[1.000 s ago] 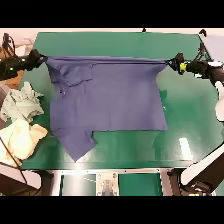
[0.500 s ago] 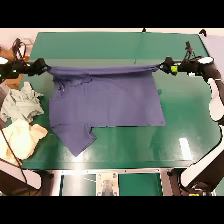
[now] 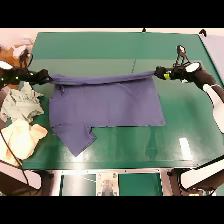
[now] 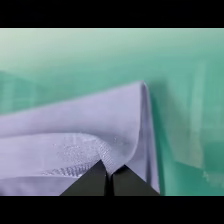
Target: Fold the shirts.
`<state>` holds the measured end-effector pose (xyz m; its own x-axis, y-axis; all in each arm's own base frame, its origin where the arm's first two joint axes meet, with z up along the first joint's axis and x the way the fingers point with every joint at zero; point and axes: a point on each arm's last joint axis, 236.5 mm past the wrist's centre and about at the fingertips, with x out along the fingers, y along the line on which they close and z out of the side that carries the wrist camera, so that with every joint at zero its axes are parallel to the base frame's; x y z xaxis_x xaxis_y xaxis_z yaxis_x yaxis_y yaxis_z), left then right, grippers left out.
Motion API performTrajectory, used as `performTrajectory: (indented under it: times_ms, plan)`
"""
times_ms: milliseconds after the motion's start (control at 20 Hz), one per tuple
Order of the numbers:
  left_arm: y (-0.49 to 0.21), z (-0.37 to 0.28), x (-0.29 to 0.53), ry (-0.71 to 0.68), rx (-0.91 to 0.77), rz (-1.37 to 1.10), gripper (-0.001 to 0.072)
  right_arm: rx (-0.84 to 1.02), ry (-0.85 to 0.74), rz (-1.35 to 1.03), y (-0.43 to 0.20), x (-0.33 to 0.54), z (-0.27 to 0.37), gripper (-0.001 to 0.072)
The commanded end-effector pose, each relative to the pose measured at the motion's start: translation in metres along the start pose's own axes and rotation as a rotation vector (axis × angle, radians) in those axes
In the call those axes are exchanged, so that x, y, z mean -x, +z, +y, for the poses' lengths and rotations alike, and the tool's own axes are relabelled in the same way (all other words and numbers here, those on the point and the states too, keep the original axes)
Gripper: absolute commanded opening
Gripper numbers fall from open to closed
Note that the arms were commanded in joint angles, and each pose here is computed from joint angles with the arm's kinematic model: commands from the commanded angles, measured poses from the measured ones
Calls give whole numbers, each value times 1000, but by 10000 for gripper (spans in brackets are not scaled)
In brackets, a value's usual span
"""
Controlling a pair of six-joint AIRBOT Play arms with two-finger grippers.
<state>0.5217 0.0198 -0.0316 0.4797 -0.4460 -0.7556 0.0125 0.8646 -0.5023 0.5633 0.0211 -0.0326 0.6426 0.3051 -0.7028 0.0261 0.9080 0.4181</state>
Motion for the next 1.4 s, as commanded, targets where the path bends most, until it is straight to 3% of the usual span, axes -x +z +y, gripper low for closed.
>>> performTrajectory:
  times_ms: [0, 500, 1350]
  plan:
    - [-21, 0, -3, -7, -12, 51, 23, -11, -28, 45, -26, 0, -14, 8]
    - [-39, 16, -5, 54, 44, 104, 24, -39, -33, 128, -63, -6, -21, 9]
    - [-38, -2, -11, 28, 17, 107, 24, -13, 5, 196, -78, -3, -14, 12]
